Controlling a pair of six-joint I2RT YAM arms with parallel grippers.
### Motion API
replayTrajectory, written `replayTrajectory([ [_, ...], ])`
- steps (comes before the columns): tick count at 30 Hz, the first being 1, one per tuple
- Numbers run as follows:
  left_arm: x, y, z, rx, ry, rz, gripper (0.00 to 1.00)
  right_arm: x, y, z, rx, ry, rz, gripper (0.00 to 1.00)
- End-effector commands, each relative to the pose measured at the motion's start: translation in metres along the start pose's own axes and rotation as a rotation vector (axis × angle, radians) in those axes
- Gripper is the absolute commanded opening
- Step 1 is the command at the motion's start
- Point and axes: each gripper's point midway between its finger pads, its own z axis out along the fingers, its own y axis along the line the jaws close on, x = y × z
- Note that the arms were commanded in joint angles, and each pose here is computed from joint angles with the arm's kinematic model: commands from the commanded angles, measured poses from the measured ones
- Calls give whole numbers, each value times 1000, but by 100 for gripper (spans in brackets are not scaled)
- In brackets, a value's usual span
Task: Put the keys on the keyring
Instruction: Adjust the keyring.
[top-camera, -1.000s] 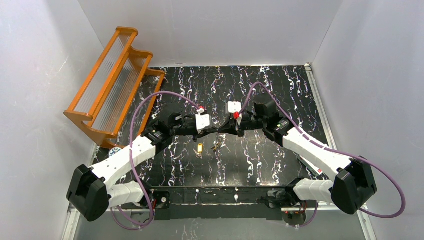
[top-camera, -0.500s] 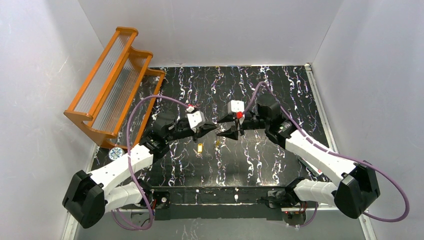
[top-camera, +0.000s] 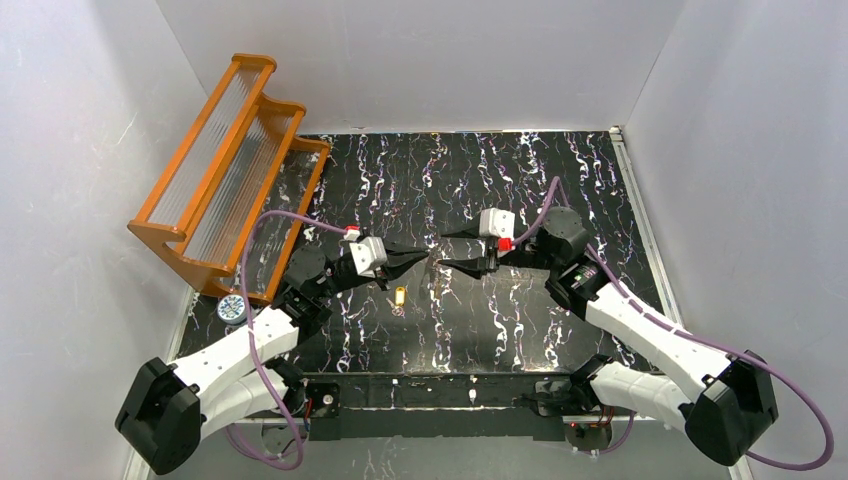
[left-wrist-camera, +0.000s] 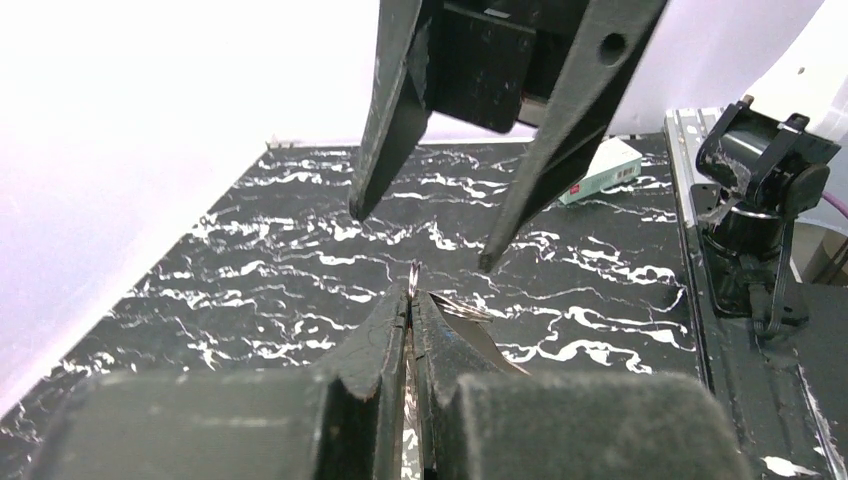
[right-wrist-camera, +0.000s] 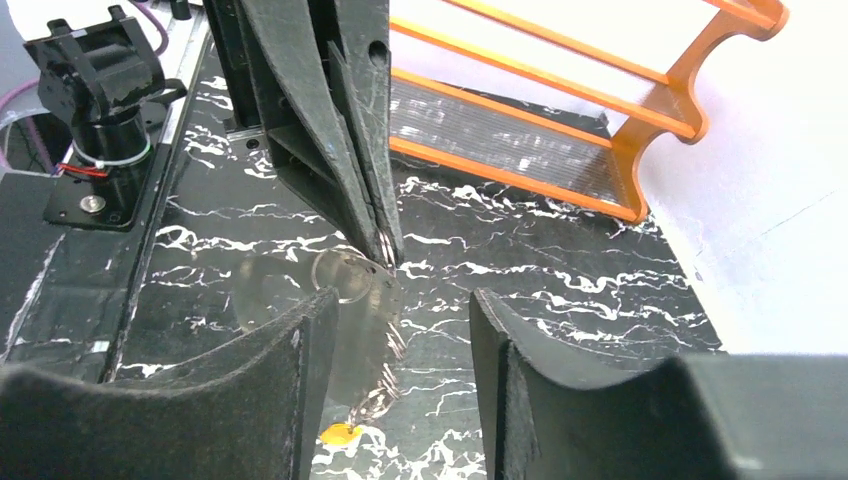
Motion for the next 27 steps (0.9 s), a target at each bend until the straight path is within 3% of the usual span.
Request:
replayTrajectory([
  [1,-40,-4,-1,20,-134,93,0,-22,-5,2,9,-78,-48,53],
  [4,-41,-5,-1,30,-139,96,0,-29,-2,5,-24,-110,-41,38],
  [12,-43,-7,0,42,-147,94,0,-31,3,14,-84,-140,0,31],
  [18,-42,-8,0,50,-144,85,0,-33,2,16,-92,-148,9,10],
  [22,-41,-13,1,80,-141,77,0,-30,4,17,-111,-142,26,1],
  [27,-36,-14,-1,75,-132,74,0,-25,5,17,-119,-113,45,1],
])
